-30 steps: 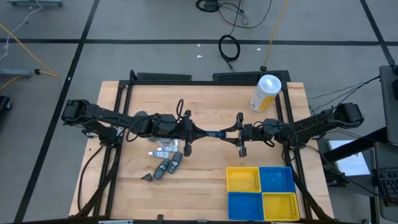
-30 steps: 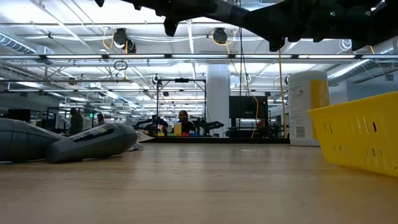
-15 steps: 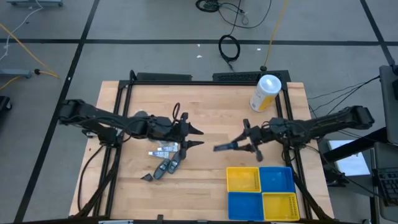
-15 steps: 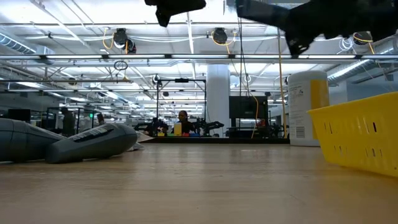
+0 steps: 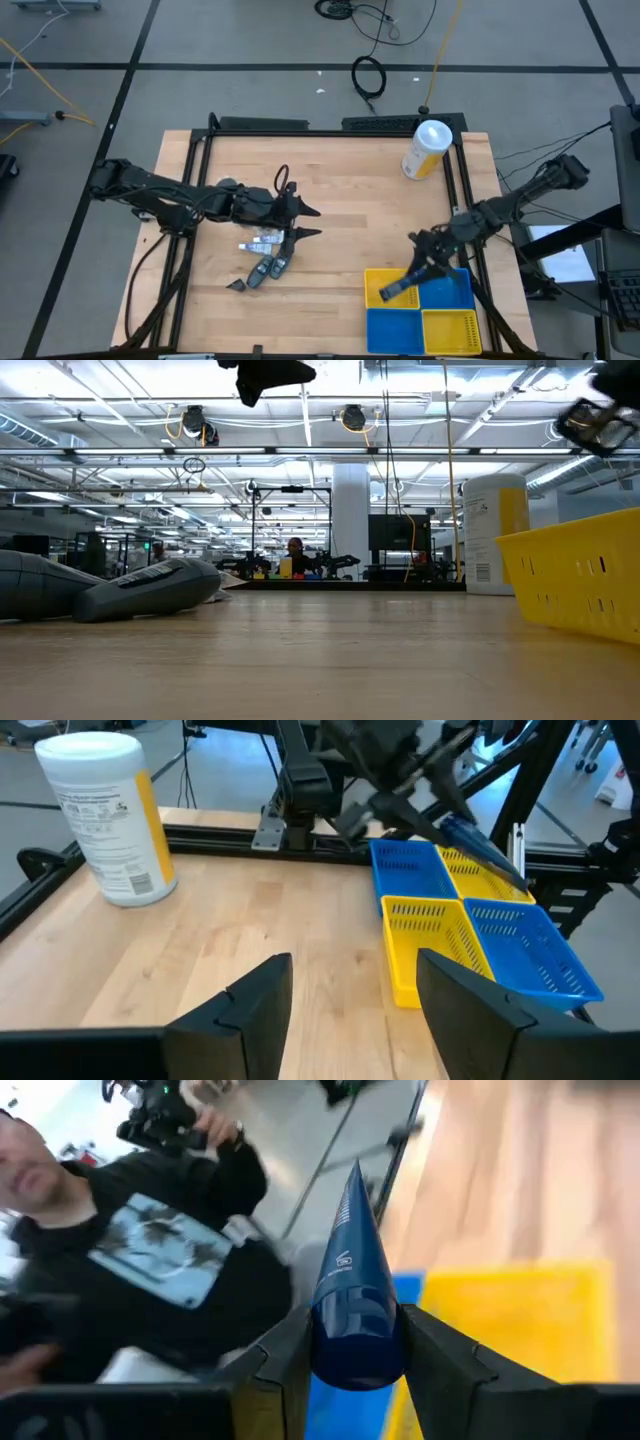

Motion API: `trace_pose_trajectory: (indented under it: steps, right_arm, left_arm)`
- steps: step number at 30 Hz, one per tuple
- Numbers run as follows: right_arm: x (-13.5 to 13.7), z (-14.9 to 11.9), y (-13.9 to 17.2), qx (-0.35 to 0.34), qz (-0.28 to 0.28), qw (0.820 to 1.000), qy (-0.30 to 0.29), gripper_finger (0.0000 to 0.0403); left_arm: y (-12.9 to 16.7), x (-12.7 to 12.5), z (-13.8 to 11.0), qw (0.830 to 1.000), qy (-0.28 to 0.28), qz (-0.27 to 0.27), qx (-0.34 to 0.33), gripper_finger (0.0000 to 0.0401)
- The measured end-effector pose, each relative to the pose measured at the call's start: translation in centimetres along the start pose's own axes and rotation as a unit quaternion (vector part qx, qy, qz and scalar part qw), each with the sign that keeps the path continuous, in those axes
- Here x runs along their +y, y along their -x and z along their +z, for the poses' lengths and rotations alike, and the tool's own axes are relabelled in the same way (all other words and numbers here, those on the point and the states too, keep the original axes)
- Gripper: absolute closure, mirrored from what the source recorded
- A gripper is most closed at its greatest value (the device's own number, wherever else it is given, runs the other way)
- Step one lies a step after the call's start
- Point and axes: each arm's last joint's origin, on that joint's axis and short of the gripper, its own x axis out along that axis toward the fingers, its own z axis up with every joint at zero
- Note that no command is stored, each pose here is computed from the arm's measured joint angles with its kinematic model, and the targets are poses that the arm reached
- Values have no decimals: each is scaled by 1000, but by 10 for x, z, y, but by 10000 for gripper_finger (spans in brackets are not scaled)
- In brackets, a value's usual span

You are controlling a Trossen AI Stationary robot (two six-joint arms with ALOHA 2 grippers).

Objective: Pick & Place Travel size toiletries
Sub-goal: Put the black shave cream into the bottom yellow bin

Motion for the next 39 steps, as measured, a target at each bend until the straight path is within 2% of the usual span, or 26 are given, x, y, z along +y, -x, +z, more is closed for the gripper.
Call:
trace_pose_trajectory:
  steps: [5, 11, 18, 27, 31, 34, 39]
  right_arm:
    - [10, -20, -15, 65, 3, 990, -123, 285]
    - [19, -40, -28, 122, -13, 958, -260, 285]
    - [46, -43, -32, 109, 48, 938, -325, 285]
    - [88, -51, -34, 121, -36, 914, -386, 285]
    - [105, -61, -42, 160, -97, 887, -422, 285]
    - [116, -69, -46, 180, -120, 868, -447, 285]
    - [116, -79, -47, 185, -157, 843, -479, 285]
  left_arm:
    - [0, 0, 0, 1000, 9, 0, 2, 190]
    - [0, 0, 0, 1000, 10, 1, 1, 190]
    - [0, 0, 0, 1000, 10, 1, 1, 190]
    - [0, 0, 0, 1000, 13, 0, 1, 190]
    - [0, 0, 0, 1000, 20, 0, 1, 190]
    - [0, 0, 0, 1000, 20, 0, 1, 190]
    - [0, 0, 0, 1000, 20, 0, 0, 190]
